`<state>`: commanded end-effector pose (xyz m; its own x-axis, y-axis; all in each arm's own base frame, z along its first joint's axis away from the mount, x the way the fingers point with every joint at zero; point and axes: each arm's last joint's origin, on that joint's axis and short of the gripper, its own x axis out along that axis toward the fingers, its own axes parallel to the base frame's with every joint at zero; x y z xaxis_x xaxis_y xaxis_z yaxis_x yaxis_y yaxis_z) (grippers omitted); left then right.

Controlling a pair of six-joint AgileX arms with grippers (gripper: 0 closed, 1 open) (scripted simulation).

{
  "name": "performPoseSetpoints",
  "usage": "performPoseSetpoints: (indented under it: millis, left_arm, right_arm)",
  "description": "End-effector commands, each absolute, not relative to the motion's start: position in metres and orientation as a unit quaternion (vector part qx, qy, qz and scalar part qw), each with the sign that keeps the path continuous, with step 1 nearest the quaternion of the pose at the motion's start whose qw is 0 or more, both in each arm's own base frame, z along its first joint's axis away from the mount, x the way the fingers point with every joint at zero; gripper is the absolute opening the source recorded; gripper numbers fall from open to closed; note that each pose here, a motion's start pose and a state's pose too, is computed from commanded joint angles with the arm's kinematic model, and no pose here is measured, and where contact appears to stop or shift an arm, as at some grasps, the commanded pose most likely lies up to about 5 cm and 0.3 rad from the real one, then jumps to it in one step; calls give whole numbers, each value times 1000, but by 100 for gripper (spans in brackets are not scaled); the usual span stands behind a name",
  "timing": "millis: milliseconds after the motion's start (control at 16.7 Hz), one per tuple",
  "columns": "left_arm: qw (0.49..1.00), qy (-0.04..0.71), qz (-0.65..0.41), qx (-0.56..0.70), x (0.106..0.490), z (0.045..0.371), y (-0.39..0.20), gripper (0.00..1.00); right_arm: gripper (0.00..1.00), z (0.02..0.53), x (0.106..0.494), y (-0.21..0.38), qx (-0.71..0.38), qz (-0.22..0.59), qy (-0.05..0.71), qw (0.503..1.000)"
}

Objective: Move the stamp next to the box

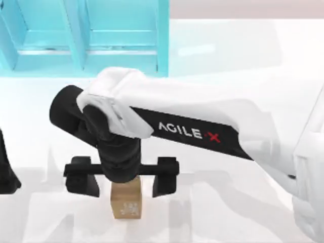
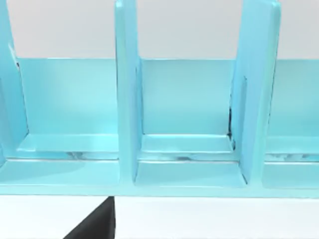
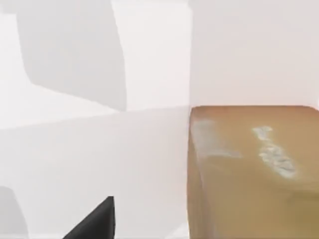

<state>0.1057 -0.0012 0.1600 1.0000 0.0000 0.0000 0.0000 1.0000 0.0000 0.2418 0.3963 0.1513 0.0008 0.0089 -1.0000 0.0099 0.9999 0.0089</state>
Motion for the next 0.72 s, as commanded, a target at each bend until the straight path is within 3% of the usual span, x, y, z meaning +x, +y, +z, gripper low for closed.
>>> performPoseSetpoints:
  millis: [420, 720]
  left_arm:
    - [1000, 0, 0, 0, 106, 160, -1, 100]
    - [1000, 0, 0, 0, 106, 160, -1, 100]
  right_arm:
    - [100, 132, 240, 395, 5, -2, 708, 706]
    - [62, 132, 240, 395, 5, -2, 708, 706]
